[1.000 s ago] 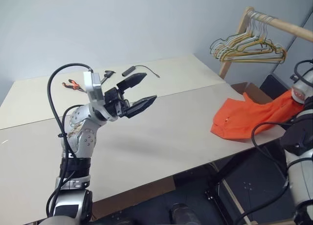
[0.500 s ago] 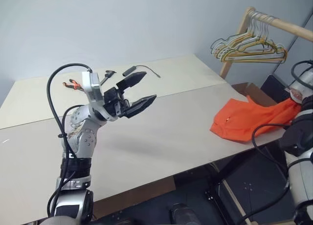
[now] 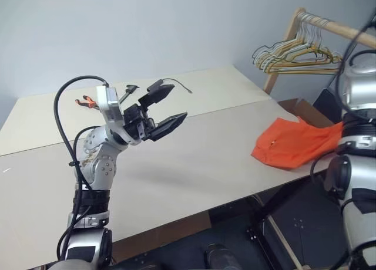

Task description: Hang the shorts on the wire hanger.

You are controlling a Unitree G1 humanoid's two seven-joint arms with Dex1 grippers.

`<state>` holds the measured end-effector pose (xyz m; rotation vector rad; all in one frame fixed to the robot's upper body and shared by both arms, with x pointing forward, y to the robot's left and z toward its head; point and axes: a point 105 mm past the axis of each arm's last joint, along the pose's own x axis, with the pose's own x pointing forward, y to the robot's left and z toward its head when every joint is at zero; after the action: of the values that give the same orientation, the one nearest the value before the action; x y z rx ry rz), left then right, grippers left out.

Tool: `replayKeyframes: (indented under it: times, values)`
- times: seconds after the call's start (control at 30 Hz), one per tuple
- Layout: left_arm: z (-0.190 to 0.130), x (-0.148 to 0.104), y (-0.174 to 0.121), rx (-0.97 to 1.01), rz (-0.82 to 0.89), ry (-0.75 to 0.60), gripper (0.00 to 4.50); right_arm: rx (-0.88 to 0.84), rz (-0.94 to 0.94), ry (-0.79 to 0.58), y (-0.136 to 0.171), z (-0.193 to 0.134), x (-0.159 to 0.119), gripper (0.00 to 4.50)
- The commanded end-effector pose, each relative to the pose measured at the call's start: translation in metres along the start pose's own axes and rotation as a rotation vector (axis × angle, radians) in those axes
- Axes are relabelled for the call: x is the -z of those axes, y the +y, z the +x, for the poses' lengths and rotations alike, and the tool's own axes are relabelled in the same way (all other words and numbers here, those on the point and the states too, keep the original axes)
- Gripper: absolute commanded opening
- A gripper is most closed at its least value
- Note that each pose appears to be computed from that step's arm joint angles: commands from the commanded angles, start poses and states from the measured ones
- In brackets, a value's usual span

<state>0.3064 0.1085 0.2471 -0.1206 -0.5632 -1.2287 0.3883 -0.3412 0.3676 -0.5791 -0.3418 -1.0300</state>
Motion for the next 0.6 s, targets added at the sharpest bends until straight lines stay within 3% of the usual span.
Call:
replayKeyframes:
  times: [0.03,0.17,0.27,0.4,0.6]
  values:
    - [-0.013,-0.011,0.008,-0.056,0.07,0.033,4.5,-0.24,0.009,-0.255,0.041,-0.028,-0.045,4.47]
    - [-0.033,-0.013,0.016,-0.131,0.128,0.102,4.5,-0.52,0.011,-0.333,0.086,-0.066,-0.052,4.47]
    - [-0.061,-0.015,0.019,-0.231,0.171,0.206,4.5,-0.83,0.203,-0.329,0.121,-0.117,-0.064,4.47]
    - [-0.09,-0.014,0.013,-0.324,0.177,0.313,4.5,-1.118,0.262,-0.373,0.142,-0.172,-0.073,4.47]
    - [-0.123,-0.01,-0.009,-0.423,0.168,0.44,4.5,-1.484,0.251,-0.392,0.152,-0.24,-0.065,4.47]
